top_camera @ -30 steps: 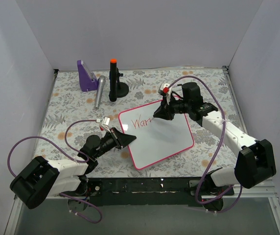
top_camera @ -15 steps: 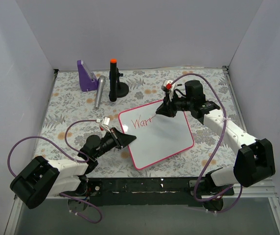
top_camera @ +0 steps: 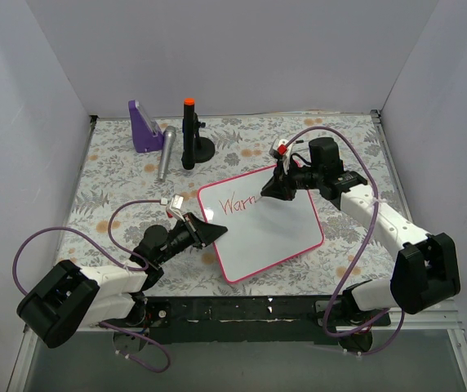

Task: Write a sentence on the whiteboard
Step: Write on the whiteboard with the whiteboard marker without the cap.

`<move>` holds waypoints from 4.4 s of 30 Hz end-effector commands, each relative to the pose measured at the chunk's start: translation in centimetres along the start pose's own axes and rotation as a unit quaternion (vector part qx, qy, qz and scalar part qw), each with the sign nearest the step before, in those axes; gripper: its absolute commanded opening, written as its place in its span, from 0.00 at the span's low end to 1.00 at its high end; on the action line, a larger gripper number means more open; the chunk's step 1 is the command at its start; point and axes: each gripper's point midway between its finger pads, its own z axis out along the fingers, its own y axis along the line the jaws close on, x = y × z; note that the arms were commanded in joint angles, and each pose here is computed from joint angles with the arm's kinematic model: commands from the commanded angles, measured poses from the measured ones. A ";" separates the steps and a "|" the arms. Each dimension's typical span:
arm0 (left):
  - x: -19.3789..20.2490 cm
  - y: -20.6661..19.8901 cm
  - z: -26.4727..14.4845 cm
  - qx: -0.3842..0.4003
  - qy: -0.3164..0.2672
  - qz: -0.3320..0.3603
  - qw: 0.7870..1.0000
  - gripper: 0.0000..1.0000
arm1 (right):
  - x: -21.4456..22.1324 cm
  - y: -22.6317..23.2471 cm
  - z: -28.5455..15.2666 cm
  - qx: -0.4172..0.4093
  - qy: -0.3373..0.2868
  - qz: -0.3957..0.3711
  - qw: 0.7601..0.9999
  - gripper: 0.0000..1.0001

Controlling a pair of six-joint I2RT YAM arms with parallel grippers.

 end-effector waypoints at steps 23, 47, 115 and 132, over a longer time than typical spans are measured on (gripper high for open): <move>-1.4 -3.9 0.1 0.077 -0.020 0.042 0.996 0.00 | -2.8 -2.6 -0.1 0.044 -0.019 -0.018 0.999 0.01; -1.5 -3.8 0.0 0.076 -0.024 0.043 0.996 0.00 | 0.8 -0.5 -1.5 0.013 0.014 -0.002 1.000 0.01; -1.4 -3.9 -0.3 0.078 -0.022 0.052 0.995 0.00 | -2.2 -2.9 -3.2 0.035 -0.051 0.001 0.998 0.01; -1.4 -4.0 -0.3 0.079 -0.022 0.053 0.995 0.00 | -1.2 -2.3 -2.1 0.025 -0.040 0.017 0.999 0.01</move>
